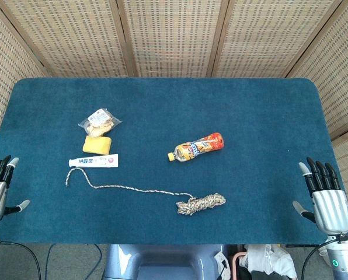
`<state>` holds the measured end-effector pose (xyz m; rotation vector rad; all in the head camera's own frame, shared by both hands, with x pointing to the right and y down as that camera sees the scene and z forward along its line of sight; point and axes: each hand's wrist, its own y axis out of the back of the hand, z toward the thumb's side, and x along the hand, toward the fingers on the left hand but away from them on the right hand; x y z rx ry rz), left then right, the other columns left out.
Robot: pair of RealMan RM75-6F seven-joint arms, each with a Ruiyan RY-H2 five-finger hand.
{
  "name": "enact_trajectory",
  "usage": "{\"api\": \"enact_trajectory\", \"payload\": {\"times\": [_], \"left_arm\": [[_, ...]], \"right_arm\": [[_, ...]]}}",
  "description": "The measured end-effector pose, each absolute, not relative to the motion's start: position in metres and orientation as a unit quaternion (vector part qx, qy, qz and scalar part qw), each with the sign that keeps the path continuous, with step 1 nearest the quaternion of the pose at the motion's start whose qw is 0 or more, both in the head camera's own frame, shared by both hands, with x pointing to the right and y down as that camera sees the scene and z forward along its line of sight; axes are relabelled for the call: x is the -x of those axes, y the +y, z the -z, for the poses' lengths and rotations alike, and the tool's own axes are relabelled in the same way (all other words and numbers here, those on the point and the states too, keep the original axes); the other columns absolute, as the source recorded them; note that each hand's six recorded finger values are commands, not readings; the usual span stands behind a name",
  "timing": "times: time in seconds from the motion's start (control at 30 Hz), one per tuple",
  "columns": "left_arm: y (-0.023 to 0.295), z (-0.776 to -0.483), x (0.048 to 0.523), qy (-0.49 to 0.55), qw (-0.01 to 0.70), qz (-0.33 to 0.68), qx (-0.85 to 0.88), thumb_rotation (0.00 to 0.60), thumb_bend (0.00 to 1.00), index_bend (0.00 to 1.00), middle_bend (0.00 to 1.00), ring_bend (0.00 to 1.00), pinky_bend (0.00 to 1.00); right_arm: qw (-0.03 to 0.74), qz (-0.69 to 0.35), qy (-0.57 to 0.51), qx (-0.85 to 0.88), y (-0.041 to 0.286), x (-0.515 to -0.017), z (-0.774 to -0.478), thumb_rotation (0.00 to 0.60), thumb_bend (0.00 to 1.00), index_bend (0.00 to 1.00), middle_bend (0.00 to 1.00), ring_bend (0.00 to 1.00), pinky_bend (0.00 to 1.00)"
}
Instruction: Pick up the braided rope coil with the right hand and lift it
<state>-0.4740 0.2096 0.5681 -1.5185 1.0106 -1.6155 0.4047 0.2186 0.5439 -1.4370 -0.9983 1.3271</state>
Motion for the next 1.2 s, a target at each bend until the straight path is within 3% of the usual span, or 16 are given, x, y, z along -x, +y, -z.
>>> {"api": "enact_trajectory", "payload": {"times": [0.37, 0.53, 0.67, 0.87, 1.03, 1.2], "left_arm": [[0.211, -0.566, 0.474, 0.392, 0.350, 0.615, 0.589, 0.600, 0.00, 0.00, 0.00, 0.00, 0.00], [0.210, -0.567, 0.473, 0.391, 0.348, 0.613, 0.592, 0.600, 0.00, 0.00, 0.00, 0.00, 0.00], [0.211, -0.568, 0.473, 0.389, 0.349, 0.614, 0.591, 0.600, 0.00, 0.00, 0.00, 0.00, 0.00], [0.212, -0.571, 0.471, 0.382, 0.345, 0.617, 0.595, 0.600, 0.00, 0.00, 0.00, 0.00, 0.00], [0.212, -0.573, 0.470, 0.380, 0.345, 0.619, 0.594, 0.600, 0.00, 0.00, 0.00, 0.00, 0.00], [0.212, -0.574, 0.470, 0.378, 0.345, 0.620, 0.595, 0.600, 0.00, 0.00, 0.00, 0.00, 0.00]], "right_arm": [[0.430, -0.534, -0.374, 0.625, 0.224, -0.394, -0.562, 0.600, 0.00, 0.00, 0.00, 0.00, 0.00], [0.406, -0.512, -0.291, 0.699, 0.228, -0.361, -0.593, 0.600, 0.00, 0.01, 0.02, 0.00, 0.04], [0.398, -0.487, -0.224, 0.744, 0.232, -0.328, -0.618, 0.600, 0.00, 0.05, 0.09, 0.00, 0.08], [0.397, -0.457, -0.184, 0.775, 0.231, -0.287, -0.643, 0.600, 0.00, 0.08, 0.12, 0.00, 0.11], [0.397, -0.446, -0.167, 0.785, 0.225, -0.264, -0.662, 0.600, 0.00, 0.13, 0.14, 0.03, 0.17], [0.398, -0.450, -0.157, 0.784, 0.222, -0.253, -0.680, 0.600, 0.03, 0.20, 0.22, 0.10, 0.30]]}}
